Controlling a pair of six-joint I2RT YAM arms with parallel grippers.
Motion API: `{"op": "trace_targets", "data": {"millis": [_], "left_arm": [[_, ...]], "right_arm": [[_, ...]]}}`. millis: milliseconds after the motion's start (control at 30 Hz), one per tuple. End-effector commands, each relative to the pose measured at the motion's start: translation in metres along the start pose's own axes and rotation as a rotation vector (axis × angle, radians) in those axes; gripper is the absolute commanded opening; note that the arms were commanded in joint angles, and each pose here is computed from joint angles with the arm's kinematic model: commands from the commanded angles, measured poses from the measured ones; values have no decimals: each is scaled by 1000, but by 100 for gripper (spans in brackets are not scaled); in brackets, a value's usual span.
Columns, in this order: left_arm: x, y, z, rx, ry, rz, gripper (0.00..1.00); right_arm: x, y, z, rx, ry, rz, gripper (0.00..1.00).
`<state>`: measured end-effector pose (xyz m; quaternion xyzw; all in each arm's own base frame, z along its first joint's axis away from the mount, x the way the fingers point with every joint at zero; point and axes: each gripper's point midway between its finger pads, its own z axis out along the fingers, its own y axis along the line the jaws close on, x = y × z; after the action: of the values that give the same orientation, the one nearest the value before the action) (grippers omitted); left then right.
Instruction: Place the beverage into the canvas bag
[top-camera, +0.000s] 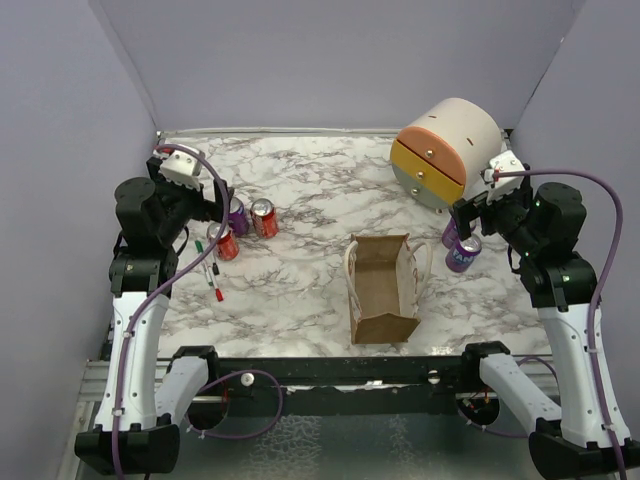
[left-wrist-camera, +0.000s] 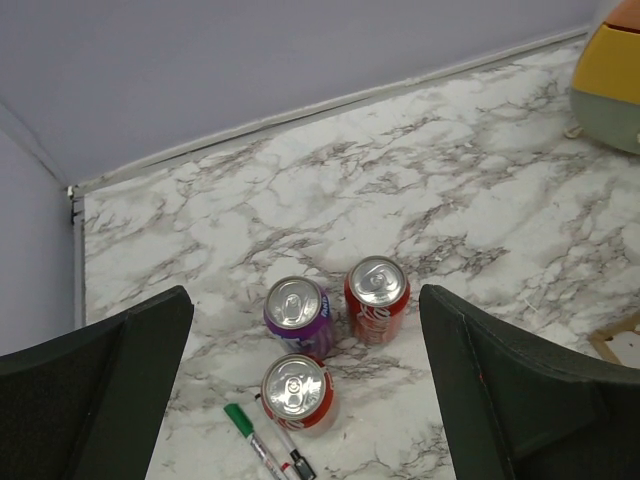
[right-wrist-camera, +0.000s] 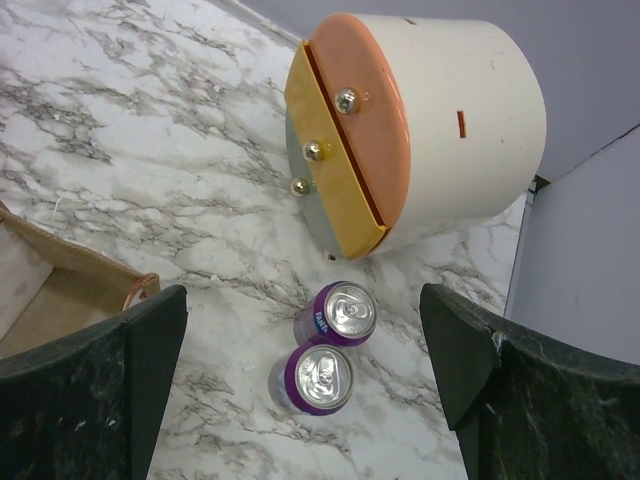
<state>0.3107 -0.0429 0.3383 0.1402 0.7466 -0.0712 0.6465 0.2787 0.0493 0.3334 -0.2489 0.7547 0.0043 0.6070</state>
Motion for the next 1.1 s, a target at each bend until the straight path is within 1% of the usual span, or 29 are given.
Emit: {"op": "trace_targets", "data": {"millis": [0,167,367,533,767,833,900,1067], "left_arm": [[-3,-30,2,153,-17,-21,99],[-1,-54,6,237,24,-26,99],[9,-100,9,383,95,-71,99],[16,-145,0,560,158,-149,99],[16,-210,-28,856,263,-321,99],[16,-224,-33,926,296,-367,99],[15,-236,-34,974,313,-399,99],[23,-260,-32,1041,366,-432,98]], "right_arm": [[10,0,-5,14,30,-25,100],[15,0,-3,3,43,-13,100],[19,2,1,-19,58,-16,100],[28,6,5,-44,78,-23,100],[34,17,10,-113,93,-10,100],[31,25,10,-165,86,-5,100],[24,41,7,-262,55,-3,100],[10,81,-13,-504,18,34,99]]}}
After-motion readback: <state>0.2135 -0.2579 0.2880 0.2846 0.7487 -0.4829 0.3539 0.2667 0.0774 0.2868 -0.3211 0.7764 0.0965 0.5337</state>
